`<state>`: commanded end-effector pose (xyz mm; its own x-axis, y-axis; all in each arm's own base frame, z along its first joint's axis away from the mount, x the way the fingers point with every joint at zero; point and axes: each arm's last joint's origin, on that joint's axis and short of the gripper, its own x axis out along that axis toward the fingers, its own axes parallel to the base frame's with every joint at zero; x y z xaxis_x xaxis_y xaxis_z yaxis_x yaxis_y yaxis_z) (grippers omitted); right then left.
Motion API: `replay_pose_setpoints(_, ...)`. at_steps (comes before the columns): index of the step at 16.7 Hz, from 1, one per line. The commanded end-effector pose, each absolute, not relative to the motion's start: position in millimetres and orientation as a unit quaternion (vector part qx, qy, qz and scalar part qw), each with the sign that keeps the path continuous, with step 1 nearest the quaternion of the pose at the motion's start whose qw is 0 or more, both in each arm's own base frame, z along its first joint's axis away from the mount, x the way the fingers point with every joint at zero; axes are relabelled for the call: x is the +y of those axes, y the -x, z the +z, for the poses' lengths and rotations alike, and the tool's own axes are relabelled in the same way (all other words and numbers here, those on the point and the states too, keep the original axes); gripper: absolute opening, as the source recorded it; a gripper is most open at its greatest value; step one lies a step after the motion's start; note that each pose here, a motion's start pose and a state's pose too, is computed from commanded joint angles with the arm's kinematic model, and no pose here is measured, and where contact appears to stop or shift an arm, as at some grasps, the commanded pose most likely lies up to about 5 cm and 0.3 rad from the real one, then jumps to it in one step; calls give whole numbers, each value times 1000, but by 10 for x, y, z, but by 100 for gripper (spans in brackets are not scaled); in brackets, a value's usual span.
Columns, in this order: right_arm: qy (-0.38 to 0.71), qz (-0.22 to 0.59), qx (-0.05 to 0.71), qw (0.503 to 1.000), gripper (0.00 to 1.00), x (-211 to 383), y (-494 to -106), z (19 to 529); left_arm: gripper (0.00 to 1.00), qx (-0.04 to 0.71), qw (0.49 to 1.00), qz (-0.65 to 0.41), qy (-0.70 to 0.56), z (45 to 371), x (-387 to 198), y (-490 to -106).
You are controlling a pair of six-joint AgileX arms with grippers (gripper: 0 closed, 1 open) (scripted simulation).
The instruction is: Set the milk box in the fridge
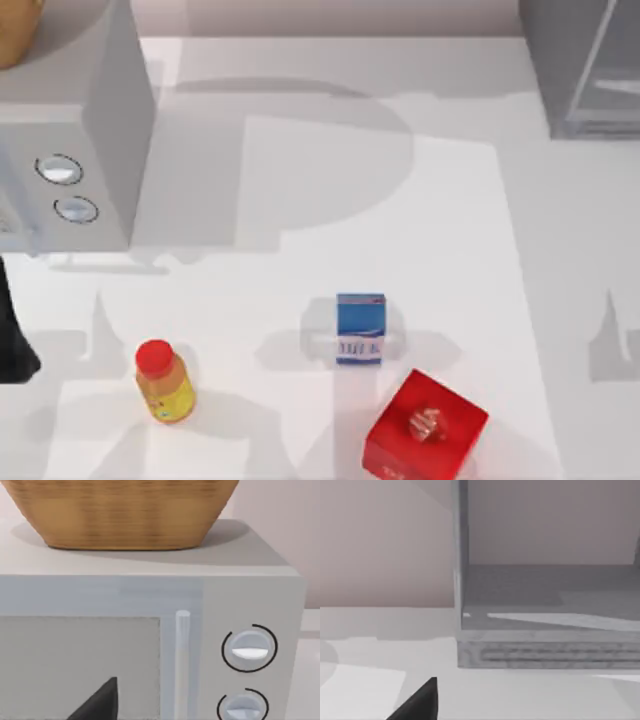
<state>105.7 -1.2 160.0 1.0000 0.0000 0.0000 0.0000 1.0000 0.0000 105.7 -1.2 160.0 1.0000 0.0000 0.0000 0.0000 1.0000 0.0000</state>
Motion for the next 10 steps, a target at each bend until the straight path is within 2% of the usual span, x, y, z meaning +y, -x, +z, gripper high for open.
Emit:
replay_pose_setpoints(6, -35, 16, 20, 999, 100, 69, -1085, 1770, 100, 0, 1000, 0, 0, 1600, -12, -1057)
replay_pose_setpoints(10, -91, 37, 93, 991, 100, 287, -1256, 2053, 100, 0, 1000, 0, 0, 1600, -12, -1057)
